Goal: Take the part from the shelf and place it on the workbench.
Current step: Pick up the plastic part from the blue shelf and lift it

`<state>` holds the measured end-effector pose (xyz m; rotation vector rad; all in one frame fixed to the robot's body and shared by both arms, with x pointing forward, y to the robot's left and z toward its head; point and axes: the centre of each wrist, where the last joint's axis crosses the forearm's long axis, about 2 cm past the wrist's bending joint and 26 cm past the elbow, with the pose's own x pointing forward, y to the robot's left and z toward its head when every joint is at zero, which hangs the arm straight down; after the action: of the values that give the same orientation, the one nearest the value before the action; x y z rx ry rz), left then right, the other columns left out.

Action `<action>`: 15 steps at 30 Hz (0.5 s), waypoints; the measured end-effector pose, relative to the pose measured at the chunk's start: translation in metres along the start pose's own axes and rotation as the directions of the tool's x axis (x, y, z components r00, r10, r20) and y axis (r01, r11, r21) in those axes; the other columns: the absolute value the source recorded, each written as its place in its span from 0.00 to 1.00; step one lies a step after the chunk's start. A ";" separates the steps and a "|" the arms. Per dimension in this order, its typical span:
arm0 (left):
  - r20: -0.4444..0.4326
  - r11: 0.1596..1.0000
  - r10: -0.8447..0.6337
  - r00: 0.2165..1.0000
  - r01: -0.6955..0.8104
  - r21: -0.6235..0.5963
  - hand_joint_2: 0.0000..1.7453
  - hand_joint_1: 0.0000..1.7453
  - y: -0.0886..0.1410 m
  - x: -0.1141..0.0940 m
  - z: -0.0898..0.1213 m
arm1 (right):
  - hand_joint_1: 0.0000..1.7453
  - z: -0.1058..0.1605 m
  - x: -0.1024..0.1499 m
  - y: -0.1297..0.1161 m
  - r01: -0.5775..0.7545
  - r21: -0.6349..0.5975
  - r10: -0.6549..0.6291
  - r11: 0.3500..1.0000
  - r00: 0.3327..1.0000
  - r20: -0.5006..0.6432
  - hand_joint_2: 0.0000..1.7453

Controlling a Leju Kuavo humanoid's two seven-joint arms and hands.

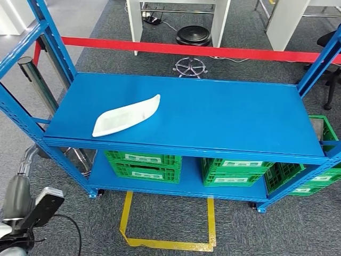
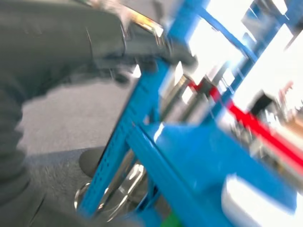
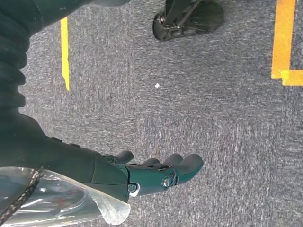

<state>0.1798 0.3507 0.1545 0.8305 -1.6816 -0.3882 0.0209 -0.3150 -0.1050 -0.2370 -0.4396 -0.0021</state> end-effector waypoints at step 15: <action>0.071 0.925 -0.363 0.929 0.368 -0.089 1.00 0.00 0.006 0.027 -0.079 | 0.00 -0.003 0.008 0.011 -0.045 0.059 0.046 0.997 0.999 -0.013 1.00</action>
<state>0.2505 0.3489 0.2001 1.0691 -1.5390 -0.7526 0.0296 -0.3041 -0.1071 -0.1892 -0.4192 0.0535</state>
